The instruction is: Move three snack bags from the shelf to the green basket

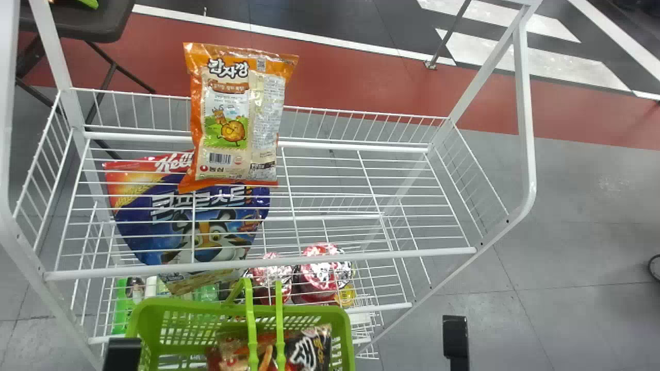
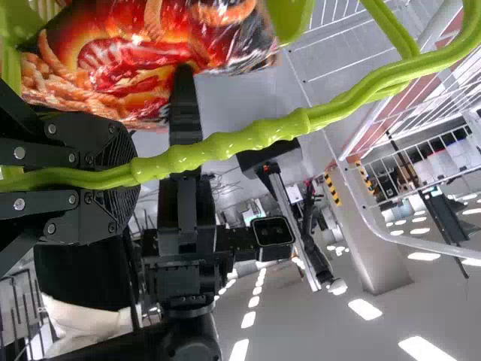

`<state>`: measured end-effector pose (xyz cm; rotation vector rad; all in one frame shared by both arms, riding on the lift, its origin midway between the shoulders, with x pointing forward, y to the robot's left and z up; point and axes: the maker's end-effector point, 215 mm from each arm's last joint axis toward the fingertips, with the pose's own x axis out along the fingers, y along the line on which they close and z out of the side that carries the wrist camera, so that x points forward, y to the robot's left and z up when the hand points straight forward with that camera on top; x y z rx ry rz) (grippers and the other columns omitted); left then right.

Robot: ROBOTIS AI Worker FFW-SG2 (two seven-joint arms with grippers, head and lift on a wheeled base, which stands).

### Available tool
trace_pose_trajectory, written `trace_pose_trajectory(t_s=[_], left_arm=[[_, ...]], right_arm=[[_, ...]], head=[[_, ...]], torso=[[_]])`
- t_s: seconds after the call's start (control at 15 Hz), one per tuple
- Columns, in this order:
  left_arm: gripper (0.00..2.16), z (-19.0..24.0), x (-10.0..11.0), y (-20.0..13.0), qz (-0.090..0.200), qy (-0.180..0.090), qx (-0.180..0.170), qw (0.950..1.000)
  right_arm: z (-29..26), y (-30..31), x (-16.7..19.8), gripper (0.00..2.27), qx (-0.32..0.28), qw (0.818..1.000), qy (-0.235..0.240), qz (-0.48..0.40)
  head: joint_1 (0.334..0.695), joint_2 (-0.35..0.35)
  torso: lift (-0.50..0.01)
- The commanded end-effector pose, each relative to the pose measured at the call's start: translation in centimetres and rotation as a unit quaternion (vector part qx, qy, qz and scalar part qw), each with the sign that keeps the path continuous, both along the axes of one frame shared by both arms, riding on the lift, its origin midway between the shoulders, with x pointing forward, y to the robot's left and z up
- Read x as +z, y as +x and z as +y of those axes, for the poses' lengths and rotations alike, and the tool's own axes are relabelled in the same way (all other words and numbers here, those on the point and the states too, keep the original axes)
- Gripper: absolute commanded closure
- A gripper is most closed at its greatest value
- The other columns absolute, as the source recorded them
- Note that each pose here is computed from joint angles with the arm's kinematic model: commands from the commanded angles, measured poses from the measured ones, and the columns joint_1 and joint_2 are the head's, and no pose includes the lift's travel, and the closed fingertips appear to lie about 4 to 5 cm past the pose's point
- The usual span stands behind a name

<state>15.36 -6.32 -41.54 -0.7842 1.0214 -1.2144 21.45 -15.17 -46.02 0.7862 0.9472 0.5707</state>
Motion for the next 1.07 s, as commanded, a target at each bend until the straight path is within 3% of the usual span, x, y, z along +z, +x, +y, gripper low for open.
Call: trace_pose_trajectory(t_s=[0.0,0.13,0.2,0.27,0.4,0.73,0.87,1.0], left_arm=[[1.76,-0.1,0.1,-0.3,0.000,0.000,-0.001,1.0000],[1.76,0.0,0.3,-0.4,-0.002,-0.002,-0.001,1.0000],[1.76,0.0,0.3,-0.5,-0.002,-0.001,0.000,1.0000],[1.76,0.0,0.3,-0.5,-0.002,0.000,0.000,1.0000],[1.76,-0.1,0.2,-0.5,-0.003,0.002,-0.001,1.0000],[1.76,-0.2,0.2,-0.5,-0.003,0.002,-0.001,1.0000],[1.76,-0.2,0.2,-0.5,-0.004,0.002,0.000,1.0000],[1.76,-0.2,0.2,-0.4,-0.004,0.003,0.000,1.0000]], right_arm=[[0.1,3.0,1.2,2.24,-0.022,0.997,0.002,-0.068],[1.0,2.6,0.9,2.18,-0.017,0.998,0.019,-0.060],[1.8,1.9,1.1,1.91,-0.006,0.998,0.040,-0.051],[2.5,1.3,1.6,1.44,0.003,0.997,0.065,-0.048],[3.0,0.2,2.0,0.06,0.014,0.996,0.087,-0.033],[-4.4,3.7,2.8,0.05,-0.058,0.994,0.002,-0.090],[-7.8,5.8,4.4,0.05,-0.089,0.985,-0.043,-0.142],[-11.1,8.1,7.5,0.05,-0.116,0.964,-0.090,-0.220]], head=[[0.695,-0.350],[0.695,-0.350],[0.695,-0.350],[0.695,-0.350],[0.695,-0.350],[0.695,-0.350],[0.695,-0.350],[0.695,-0.350]], torso=[[-0.048],[-0.048],[-0.048],[-0.048],[-0.048],[-0.048],[-0.048],[-0.048]])
